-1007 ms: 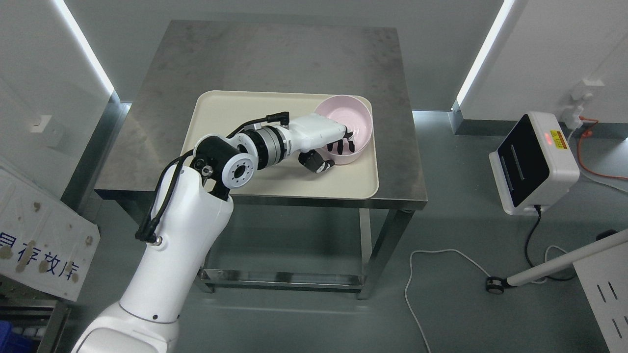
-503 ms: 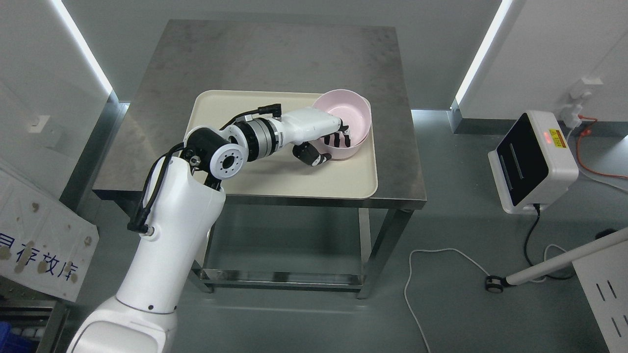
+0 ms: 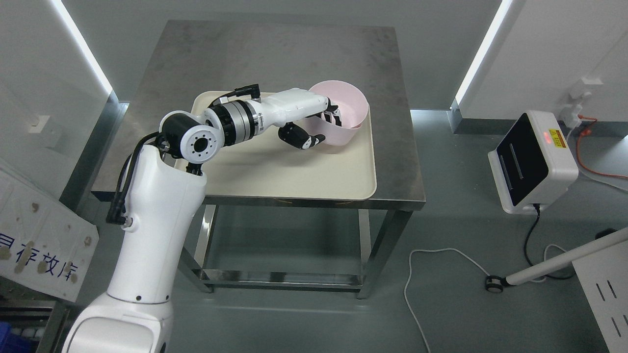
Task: Stack pink IKEA bowls on left shelf middle
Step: 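Lift the stacked bowls off the tray with the left hand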
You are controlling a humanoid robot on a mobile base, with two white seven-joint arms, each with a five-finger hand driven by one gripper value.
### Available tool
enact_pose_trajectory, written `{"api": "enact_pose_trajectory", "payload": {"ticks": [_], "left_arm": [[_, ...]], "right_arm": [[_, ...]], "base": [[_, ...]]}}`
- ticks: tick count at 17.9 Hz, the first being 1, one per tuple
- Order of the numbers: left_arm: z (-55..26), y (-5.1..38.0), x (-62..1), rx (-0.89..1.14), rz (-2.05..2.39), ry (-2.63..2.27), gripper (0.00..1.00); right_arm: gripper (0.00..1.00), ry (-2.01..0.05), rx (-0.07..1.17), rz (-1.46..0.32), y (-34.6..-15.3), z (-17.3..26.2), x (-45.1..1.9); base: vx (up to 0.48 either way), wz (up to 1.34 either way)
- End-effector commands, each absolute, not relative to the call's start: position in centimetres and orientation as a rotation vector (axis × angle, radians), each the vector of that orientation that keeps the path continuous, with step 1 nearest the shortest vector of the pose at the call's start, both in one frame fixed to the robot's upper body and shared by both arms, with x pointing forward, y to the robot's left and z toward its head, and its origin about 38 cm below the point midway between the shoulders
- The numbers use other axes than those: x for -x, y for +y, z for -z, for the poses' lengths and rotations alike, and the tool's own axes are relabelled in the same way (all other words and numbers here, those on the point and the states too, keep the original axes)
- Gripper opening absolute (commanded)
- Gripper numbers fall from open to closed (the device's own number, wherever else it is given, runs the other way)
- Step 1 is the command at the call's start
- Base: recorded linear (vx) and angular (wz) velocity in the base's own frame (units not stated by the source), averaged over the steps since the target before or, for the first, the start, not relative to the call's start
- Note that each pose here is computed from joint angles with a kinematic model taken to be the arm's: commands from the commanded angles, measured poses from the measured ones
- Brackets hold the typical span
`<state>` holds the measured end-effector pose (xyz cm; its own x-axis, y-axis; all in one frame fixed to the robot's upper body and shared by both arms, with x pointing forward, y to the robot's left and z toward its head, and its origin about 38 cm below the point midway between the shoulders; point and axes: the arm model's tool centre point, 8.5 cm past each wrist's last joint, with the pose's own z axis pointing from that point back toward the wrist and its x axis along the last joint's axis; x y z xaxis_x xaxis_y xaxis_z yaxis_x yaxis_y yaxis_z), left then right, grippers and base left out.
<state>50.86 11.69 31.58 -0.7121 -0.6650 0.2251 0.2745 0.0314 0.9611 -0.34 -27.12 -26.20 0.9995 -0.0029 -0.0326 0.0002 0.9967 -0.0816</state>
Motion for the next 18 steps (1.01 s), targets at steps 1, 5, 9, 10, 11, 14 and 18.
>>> {"api": "enact_pose_trajectory", "payload": {"ticks": [1, 5, 9, 10, 11, 14, 18], "left_arm": [[-35.7, 18.5, -50.7, -0.45, 1.523, -1.781, 0.08], [-36.4, 21.7, -50.0, -0.529, 1.528, -1.812, 0.08], [-36.2, 25.5, -49.0, -0.64, 1.541, -1.814, 0.08], [-36.3, 26.9, -48.8, -0.653, 1.499, -1.819, 0.08], [-36.3, 27.9, -48.5, -0.66, 1.48, -1.834, 0.08], [-35.1, 28.2, -47.7, -0.607, 1.486, -1.866, 0.08], [-34.3, 28.1, -47.3, -0.602, 1.49, -1.862, 0.08]], "right_arm": [[1.0, 0.029, 0.099, 0.012, -28.2, 26.1, 1.1], [1.0, 0.028, 0.099, 0.013, -28.3, 26.1, 1.1], [1.0, 0.03, 0.099, 0.012, -28.2, 26.1, 1.1], [1.0, 0.029, 0.099, 0.012, -28.2, 26.1, 1.1], [1.0, 0.028, 0.099, 0.013, -28.3, 26.1, 1.1], [1.0, 0.03, 0.099, 0.013, -28.3, 26.1, 1.1], [1.0, 0.03, 0.099, 0.012, -28.2, 26.1, 1.1]], "base": [[0.0, 0.0], [0.0, 0.0], [0.0, 0.0], [0.0, 0.0], [0.0, 0.0], [0.0, 0.0], [-0.01, 0.02]]}}
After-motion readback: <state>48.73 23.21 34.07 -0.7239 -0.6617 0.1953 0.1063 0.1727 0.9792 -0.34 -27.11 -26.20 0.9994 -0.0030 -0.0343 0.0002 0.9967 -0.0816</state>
